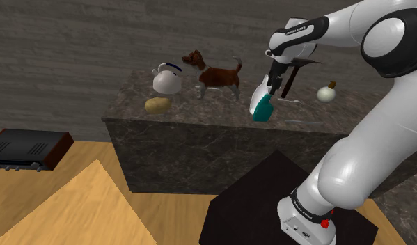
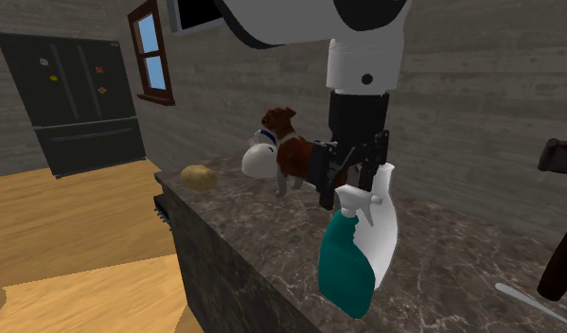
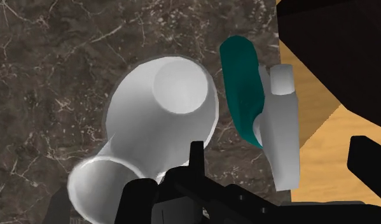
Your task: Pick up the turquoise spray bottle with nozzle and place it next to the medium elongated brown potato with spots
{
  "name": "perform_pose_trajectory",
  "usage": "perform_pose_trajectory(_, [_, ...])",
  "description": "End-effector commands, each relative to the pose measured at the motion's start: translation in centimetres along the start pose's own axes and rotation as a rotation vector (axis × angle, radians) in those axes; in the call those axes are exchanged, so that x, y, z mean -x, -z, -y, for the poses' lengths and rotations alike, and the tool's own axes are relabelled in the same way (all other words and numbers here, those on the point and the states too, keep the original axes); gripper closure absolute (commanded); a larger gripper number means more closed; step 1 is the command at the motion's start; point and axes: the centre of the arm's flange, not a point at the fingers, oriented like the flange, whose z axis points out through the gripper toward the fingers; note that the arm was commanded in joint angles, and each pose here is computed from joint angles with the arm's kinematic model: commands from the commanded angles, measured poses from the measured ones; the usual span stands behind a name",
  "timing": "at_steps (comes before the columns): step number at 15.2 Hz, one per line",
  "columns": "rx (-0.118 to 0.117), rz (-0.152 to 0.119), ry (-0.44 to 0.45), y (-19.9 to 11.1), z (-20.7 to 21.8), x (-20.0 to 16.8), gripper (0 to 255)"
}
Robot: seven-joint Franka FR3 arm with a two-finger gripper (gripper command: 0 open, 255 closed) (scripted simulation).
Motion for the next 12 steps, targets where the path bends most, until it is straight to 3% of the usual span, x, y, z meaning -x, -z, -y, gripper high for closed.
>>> perform_pose_trajectory(1, [-0.002,0.001,0.000,-0.75,0.12,0.06,0])
perform_pose_trajectory(8, [-0.002,0.001,0.000,-0.75,0.11,0.05,0])
perform_pose_trajectory(9, [-0.002,0.001,0.000,-0.76,0.11,0.04,255])
perform_pose_trajectory(12, [-0.002,0.001,0.000,-0.94,0.12,0.14,255])
